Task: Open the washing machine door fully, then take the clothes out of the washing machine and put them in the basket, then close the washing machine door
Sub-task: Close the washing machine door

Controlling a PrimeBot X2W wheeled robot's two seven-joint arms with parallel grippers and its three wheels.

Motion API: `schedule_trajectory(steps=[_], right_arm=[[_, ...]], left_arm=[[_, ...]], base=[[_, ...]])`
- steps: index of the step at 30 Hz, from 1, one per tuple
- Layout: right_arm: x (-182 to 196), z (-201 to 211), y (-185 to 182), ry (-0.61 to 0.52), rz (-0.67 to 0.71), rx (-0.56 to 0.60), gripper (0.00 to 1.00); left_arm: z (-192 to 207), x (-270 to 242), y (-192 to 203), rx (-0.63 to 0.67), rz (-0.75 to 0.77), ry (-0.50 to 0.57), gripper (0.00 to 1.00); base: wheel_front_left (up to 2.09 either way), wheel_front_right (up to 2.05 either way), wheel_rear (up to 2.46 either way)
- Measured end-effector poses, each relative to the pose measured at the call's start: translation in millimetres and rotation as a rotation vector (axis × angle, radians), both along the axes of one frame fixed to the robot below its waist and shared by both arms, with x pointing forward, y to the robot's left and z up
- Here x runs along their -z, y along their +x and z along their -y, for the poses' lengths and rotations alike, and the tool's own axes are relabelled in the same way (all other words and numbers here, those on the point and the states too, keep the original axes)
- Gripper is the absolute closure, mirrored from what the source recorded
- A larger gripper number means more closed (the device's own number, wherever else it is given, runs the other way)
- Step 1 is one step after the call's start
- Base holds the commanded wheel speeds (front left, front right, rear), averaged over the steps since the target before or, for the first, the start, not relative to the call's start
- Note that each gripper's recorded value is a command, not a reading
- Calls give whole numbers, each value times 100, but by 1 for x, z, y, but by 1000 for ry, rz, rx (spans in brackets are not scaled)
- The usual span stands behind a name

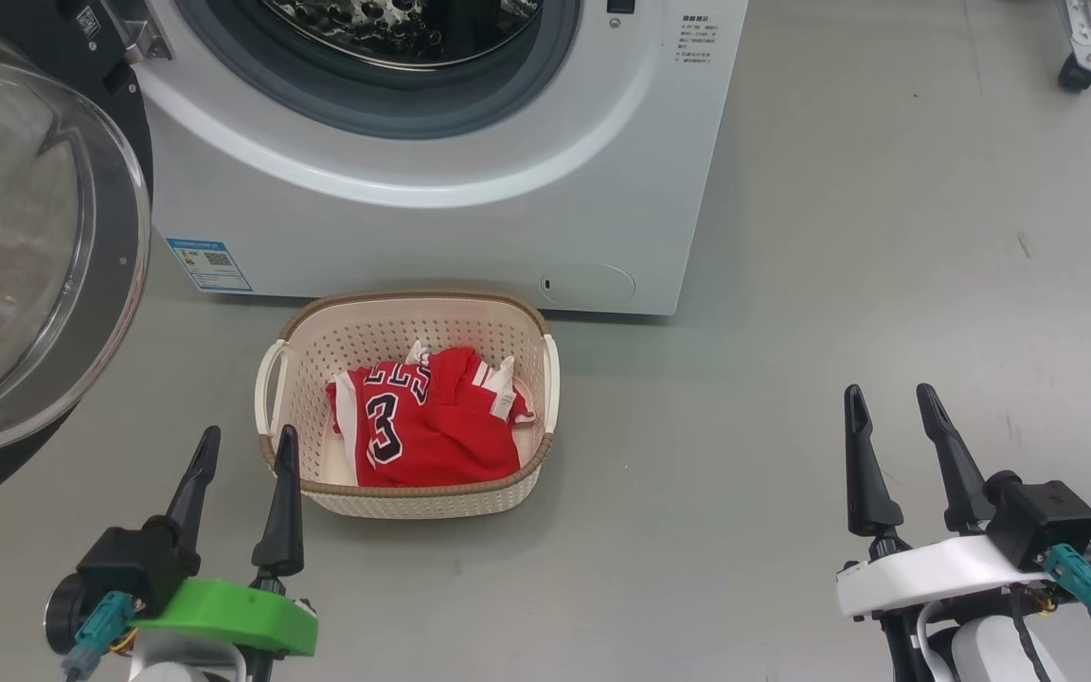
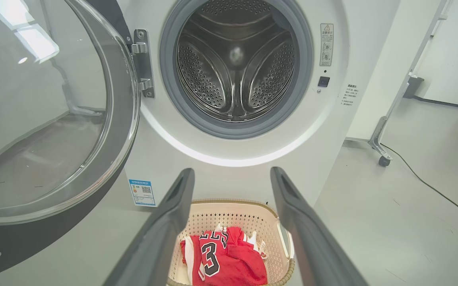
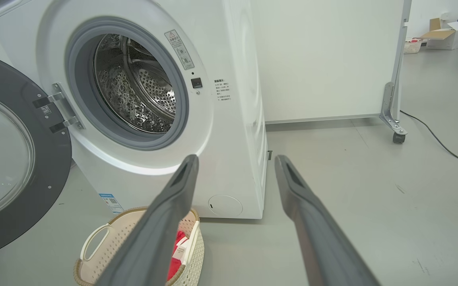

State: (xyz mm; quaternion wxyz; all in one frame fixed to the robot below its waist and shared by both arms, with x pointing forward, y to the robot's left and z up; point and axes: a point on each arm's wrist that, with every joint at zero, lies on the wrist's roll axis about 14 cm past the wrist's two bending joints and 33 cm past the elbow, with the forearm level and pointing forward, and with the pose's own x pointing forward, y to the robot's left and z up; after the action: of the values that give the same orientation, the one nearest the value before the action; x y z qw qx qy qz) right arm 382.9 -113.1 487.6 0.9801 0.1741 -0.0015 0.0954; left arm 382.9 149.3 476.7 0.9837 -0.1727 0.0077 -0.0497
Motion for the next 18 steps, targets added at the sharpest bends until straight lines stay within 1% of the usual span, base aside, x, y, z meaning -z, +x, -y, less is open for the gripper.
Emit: schedule_trajectory(steps=[18], right_arm=[[2, -2, 0, 2, -4, -9, 0]], left_arm=[[-1, 1, 0, -1, -1, 12, 0]], base=[[-1, 6, -4]])
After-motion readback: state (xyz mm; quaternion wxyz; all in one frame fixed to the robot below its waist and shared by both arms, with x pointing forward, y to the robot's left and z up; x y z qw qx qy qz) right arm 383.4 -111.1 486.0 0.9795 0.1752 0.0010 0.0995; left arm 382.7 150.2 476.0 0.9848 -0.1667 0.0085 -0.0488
